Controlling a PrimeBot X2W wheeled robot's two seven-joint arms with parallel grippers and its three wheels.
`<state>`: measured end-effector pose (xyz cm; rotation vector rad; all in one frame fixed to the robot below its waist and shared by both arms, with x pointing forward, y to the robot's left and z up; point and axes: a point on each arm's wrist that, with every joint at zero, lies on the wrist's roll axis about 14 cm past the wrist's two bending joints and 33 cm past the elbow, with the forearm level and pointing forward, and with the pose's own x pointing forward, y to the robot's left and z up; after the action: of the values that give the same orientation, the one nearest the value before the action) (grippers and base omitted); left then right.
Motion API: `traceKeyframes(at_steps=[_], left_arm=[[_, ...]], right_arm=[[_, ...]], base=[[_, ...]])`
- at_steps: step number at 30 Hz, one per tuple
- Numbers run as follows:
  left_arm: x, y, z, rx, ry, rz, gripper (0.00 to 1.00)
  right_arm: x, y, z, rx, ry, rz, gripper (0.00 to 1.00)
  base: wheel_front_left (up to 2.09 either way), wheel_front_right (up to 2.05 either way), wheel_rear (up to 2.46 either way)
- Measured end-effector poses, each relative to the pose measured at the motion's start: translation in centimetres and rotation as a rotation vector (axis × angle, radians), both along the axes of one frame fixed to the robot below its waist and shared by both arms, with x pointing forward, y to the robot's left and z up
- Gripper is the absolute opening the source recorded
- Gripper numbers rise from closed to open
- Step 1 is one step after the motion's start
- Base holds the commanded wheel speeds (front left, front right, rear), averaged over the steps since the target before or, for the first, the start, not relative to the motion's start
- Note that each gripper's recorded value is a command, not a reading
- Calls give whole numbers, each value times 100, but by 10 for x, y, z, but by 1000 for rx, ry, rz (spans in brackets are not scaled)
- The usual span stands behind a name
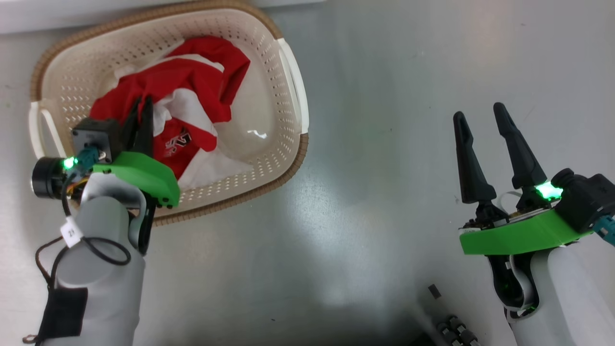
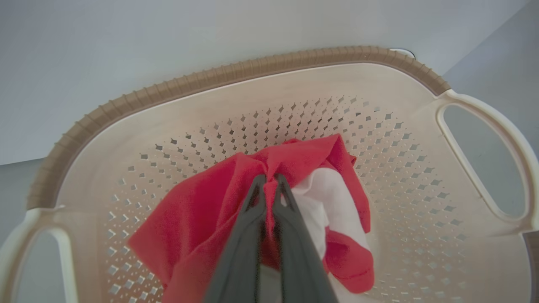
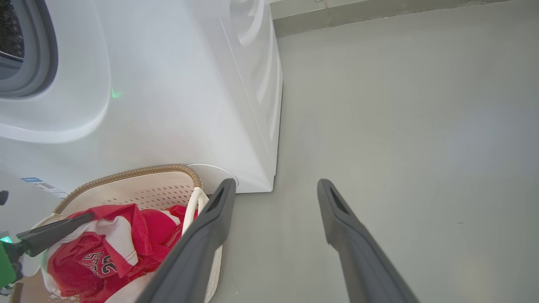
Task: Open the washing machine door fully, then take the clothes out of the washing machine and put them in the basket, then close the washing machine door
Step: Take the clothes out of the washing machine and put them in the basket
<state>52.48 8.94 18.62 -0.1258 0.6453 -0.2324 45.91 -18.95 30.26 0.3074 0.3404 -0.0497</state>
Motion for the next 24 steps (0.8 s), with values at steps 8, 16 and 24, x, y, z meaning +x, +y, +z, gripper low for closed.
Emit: traceKeyframes(at_steps=[8,16,24], left_arm=[[-2,-5,-22,2,55,-8,4],[1,-3,-19,12,50,3,85],[14,4,9,2,-16,40,100]], right_arm=[[0,-1,-12,-4,22,2,100],[2,0,-9,-3,15,3,100],[6,2,7,0,-23,8,100]], base=[[0,0,0],[0,0,0],[0,0,0]])
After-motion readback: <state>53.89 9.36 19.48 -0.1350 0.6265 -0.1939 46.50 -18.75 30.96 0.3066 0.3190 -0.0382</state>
